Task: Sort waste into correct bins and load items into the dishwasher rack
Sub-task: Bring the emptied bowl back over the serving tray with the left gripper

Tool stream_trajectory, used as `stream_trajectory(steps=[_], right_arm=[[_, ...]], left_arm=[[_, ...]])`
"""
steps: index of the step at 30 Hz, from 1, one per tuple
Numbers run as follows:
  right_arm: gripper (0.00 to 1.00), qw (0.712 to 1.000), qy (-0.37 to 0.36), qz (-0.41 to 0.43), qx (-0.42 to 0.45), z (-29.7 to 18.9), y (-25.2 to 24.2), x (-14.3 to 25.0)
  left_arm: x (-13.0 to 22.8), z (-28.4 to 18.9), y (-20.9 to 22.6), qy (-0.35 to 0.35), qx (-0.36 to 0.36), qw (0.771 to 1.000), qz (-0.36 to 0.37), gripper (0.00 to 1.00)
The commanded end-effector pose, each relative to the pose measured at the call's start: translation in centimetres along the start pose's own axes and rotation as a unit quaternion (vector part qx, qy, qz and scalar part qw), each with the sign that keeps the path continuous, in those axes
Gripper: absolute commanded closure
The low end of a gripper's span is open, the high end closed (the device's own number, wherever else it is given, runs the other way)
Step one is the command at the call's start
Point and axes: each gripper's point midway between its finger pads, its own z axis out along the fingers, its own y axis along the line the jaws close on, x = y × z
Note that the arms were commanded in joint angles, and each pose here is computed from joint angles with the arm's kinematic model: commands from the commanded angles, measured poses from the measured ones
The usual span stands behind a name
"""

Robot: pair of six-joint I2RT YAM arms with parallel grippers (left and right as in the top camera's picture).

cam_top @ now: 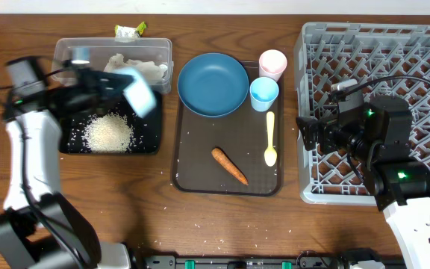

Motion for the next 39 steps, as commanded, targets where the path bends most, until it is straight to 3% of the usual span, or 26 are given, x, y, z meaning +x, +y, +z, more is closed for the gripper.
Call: stream_trajectory(steps=[1, 6, 11, 16, 20, 22, 30, 39], right_arm=[[0.01, 1.000, -0.009, 0.001, -0.009, -0.3, 0.6, -0.8], [0.01, 1.000, -0.008, 0.001, -0.009, -0.3, 0.6, -0.7], [0.01, 1.000, -0.009, 0.001, -0.009, -0.3, 0.6, -0.8], [0.01, 1.000, -0.008, 0.001, -0.009, -0.3, 0.6, -0.7], [0.01, 1.000, -0.006, 0.002, -0.009, -0.3, 0.6, -0.6], [0.01, 1.000, -0.005, 0.002, -0.009, -0.3, 0.6, -0.6], [0.01, 1.000, -0.003, 0.003, -0.009, -0.3, 0.6, -0.5], [0.01, 1.000, -0.002, 0.003, -0.012, -0.3, 0.7, -0.4]], left_arm=[[2.8, 3.2, -0.2, 0.019, -0.100, 0.991, 0.083, 0.94], [8.1, 6.3, 3.8, 0.091, -0.269, 0.948, 0.144, 0.94], [13.4, 7.5, 7.2, 0.164, -0.412, 0.871, 0.210, 0.94], [18.4, 9.0, 8.9, 0.232, -0.452, 0.809, 0.295, 0.94], [20.3, 8.8, 11.0, 0.255, -0.498, 0.755, 0.342, 0.94], [20.6, 8.7, 11.9, 0.251, -0.516, 0.740, 0.352, 0.94], [20.9, 9.9, 14.6, 0.252, -0.517, 0.734, 0.361, 0.94], [22.7, 12.0, 15.3, 0.286, -0.474, 0.762, 0.336, 0.94]])
